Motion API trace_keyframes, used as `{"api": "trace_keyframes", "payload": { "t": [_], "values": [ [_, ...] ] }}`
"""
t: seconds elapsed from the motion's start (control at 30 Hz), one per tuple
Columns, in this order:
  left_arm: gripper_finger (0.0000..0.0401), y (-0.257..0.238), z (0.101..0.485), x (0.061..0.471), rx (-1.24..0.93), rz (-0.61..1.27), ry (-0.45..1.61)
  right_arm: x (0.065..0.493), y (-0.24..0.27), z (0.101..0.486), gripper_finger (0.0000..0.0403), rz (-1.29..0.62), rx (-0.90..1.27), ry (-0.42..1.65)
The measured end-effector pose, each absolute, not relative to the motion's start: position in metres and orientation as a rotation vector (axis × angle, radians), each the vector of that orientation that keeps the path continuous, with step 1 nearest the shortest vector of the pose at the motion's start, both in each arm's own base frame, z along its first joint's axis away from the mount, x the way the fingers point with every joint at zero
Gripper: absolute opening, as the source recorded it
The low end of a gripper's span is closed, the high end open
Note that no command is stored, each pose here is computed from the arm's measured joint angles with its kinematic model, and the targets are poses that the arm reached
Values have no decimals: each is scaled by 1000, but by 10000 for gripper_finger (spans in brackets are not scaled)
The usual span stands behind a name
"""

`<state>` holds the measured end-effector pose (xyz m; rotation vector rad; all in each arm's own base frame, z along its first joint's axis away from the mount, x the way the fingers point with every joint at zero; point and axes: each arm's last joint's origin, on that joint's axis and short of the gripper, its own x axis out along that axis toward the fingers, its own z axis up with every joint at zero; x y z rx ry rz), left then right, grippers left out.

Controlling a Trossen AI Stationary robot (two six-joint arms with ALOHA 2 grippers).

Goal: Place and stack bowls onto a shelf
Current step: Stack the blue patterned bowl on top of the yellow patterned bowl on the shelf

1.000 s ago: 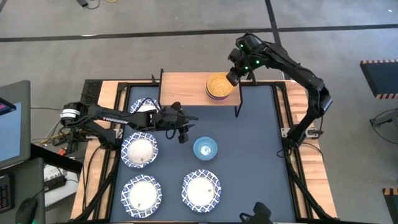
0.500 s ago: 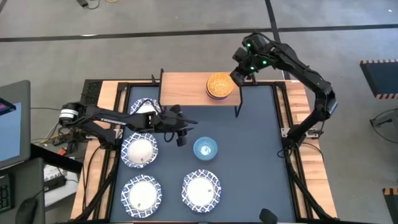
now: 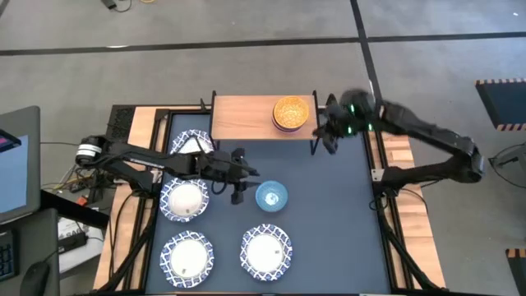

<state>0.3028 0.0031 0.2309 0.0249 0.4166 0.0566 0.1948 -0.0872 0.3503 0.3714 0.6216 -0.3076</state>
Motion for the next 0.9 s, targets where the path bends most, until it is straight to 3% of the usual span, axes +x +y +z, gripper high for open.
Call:
{"api": "trace_keyframes", "payload": {
  "t": [0.23,0.43,0.67,0.9],
  "values": [
    [128,4,203,319,-25,6,487,186,-37,305,73,-206,372,540],
    [128,6,187,340,-35,12,565,188,-12,286,79,-243,282,551],
    [128,15,176,357,39,191,777,204,-5,276,149,-336,209,560],
    [123,18,178,358,17,201,824,225,-7,256,215,-351,202,630]
  ]
}}
